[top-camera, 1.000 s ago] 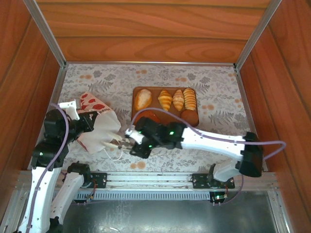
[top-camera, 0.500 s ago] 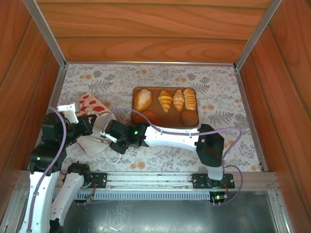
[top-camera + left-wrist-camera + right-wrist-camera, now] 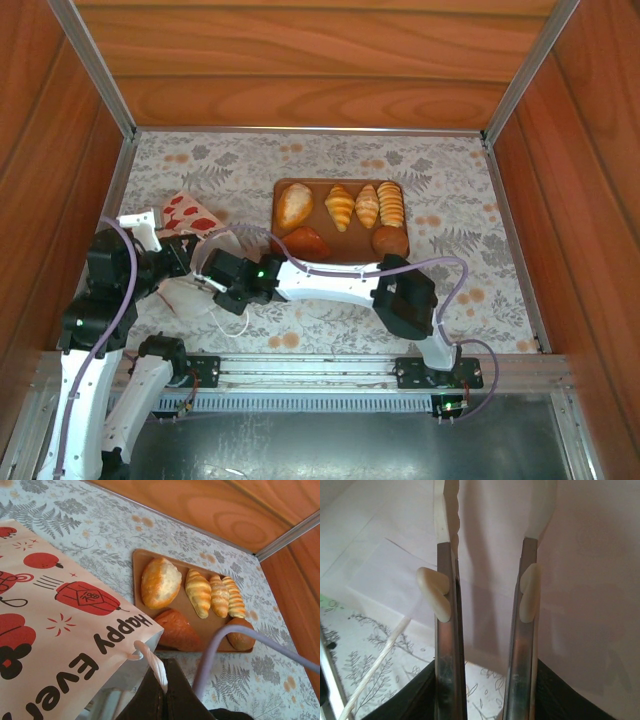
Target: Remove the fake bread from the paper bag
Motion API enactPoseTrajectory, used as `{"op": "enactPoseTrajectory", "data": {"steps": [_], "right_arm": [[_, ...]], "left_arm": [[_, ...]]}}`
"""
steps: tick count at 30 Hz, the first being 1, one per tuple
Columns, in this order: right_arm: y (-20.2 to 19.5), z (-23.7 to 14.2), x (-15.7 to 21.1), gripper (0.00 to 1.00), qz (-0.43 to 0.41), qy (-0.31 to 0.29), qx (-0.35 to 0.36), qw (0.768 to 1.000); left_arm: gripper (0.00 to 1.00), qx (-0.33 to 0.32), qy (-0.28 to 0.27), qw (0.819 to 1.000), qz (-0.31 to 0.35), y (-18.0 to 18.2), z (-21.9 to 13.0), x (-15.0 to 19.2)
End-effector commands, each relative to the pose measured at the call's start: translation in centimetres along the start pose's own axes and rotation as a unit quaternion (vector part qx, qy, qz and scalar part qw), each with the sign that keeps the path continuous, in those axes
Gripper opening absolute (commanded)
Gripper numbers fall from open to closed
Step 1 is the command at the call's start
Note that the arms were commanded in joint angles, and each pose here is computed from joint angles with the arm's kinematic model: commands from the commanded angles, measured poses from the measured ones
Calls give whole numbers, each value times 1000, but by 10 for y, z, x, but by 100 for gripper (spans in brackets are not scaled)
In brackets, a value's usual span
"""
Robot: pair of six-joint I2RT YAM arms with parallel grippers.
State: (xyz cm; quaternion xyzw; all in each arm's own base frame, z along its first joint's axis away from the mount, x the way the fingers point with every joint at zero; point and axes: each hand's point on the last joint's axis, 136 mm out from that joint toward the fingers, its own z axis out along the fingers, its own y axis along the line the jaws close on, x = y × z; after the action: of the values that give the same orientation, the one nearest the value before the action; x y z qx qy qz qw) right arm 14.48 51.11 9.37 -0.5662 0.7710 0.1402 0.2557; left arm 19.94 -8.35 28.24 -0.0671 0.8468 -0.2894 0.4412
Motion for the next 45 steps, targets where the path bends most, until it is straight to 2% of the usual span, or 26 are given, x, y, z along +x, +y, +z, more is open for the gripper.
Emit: {"op": "enactPoseTrajectory", "data": {"steps": [1, 27, 38, 45], "right_arm": [[-2, -1, -16, 44, -28, -17, 21, 999], [-16, 41, -44, 47, -75, -9, 78, 994], [-17, 47, -54, 42, -82, -18, 86, 993], [-17, 46, -58, 33, -79, -25, 86, 993]], "left_arm": [[0, 3, -5, 1000, -4, -6, -4, -7], [0, 8, 1, 1000, -10, -10, -2, -11], [0, 10, 1, 1000, -13, -11, -2, -11], [0, 11, -2, 1000, -13, -11, -4, -12]]}}
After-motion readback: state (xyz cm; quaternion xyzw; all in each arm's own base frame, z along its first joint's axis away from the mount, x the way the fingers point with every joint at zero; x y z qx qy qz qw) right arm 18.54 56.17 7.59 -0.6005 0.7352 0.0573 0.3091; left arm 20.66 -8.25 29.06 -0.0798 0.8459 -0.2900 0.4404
